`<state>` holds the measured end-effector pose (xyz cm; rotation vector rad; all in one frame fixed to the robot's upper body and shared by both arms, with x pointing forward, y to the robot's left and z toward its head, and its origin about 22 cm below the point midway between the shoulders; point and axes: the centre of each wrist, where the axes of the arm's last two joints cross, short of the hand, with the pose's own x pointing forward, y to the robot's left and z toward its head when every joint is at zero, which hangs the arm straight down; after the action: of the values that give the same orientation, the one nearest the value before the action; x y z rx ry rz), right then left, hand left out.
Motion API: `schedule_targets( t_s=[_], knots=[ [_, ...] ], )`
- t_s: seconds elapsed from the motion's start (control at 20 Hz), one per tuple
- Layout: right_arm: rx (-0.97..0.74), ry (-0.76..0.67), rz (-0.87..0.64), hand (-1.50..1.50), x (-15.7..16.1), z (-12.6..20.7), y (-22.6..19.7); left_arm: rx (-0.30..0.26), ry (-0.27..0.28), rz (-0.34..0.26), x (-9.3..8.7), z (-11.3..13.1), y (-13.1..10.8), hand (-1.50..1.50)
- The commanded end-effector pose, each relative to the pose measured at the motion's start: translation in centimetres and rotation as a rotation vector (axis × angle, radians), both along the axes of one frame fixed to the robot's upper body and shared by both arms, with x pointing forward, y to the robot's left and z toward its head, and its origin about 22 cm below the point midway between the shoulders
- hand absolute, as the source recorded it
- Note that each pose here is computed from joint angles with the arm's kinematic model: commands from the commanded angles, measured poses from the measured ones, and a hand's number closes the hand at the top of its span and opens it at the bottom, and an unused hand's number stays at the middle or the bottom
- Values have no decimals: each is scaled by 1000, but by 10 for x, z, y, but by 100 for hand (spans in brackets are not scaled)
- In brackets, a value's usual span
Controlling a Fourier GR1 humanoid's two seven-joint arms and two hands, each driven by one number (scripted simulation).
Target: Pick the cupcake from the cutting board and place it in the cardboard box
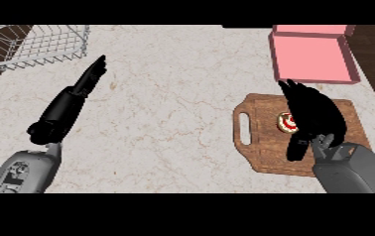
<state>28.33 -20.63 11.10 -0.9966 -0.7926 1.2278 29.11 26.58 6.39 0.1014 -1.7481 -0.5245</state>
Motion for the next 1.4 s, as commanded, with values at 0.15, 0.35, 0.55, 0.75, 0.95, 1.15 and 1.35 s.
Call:
schedule_targets(
  t_s=[0.15, 0.35, 0.55, 0.75, 0.95, 1.15, 1.35],
  knots=[
    [5, 7, -10, -150, -10, -26, 6, -15, -7, -16, -15, -6, 0, 0],
    [29, 20, 14, -150, 15, -29, -9, -9, 7, -20, 0, -6, 0, 0],
    [24, 50, -10, -150, 17, -29, -24, -8, -1, -21, -15, 9, -7, 0],
    [-29, 49, -32, -150, 5, -44, -29, 0, -2, -10, 21, 0, -6, 0],
    [-38, 41, -66, -150, 13, -45, -27, 2, -5, 1, -9, 1, 16, 0],
    [10, 77, -46, -150, 12, -74, -27, -1, 18, -4, -17, -9, -4, 0],
    [-12, 69, 54, 150, 13, -81, -44, 3, 22, -16, 3, 8, -7, 0]
  ],
)
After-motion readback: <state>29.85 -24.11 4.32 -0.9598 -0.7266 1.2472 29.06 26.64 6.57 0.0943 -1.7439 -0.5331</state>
